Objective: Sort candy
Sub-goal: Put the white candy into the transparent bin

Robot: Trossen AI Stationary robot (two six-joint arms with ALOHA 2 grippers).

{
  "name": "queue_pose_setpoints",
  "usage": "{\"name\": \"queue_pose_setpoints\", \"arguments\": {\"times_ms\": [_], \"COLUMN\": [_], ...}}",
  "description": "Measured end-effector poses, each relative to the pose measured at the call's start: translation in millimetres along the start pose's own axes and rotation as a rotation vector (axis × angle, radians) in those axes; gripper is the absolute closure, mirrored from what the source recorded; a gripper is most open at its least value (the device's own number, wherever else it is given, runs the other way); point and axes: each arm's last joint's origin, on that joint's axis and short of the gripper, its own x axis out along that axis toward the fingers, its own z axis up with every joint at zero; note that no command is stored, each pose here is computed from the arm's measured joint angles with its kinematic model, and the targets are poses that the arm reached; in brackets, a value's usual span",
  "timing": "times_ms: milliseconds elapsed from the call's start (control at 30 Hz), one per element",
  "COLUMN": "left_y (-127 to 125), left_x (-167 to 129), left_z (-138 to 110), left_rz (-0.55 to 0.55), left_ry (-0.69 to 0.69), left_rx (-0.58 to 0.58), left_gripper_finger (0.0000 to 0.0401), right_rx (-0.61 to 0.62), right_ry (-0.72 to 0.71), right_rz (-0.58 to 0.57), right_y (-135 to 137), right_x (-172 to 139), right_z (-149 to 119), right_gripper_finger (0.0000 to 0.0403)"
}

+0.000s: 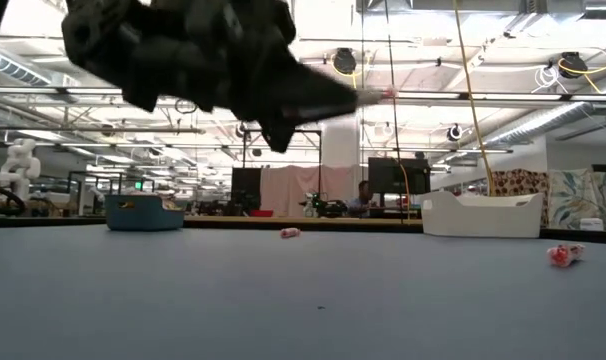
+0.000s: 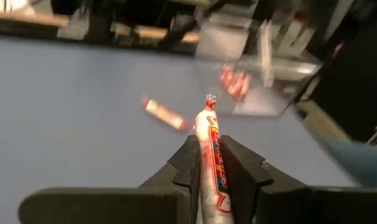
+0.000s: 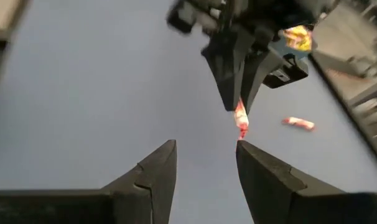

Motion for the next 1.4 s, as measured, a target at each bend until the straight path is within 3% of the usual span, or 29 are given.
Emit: {"name": "queue_pose_setpoints", "arguments": {"times_ms": [100,200,600,967,1233,1400], "left_y": [-4.4,-7.7,-13.8,-13.5,-12.9,-12.9], "left_x": [-8.3,-16.0,-31.9,-32.8,-32.8,-32.8], "left_z": [15.1,29.7,60.9,64.4,64.5,64.6], "left_rz": [-0.016,-0.04,-0.046,-0.049,-0.044,-0.019], "left_ry": [-0.02,-0.059,-0.212,-0.257,-0.258,-0.261], "left_rx": [-0.068,-0.147,-0.295,-0.495,-0.488,-0.311], "left_gripper_finger": [0.0345,0.0345,0.0345,0.0344,0.0344,0.0344], "right_rx": [-0.081,-0.087,0.027,0.168,0.196,0.187], "right_ry": [0.005,0.004,0.001,-0.003,-0.006,-0.007], "right_rz": [-0.025,-0.041,-0.039,-0.029,-0.026,-0.026], "right_y": [-1.2,-4.9,-6.5,-4.1,-3.8,-3.9], "right_x": [15.0,24.1,25.5,22.1,21.8,21.7], "right_z": [2.7,6.9,8.9,7.4,7.8,7.8], "right_gripper_finger": [0.0245,0.0245,0.0245,0.0245,0.0245,0.0245]}}
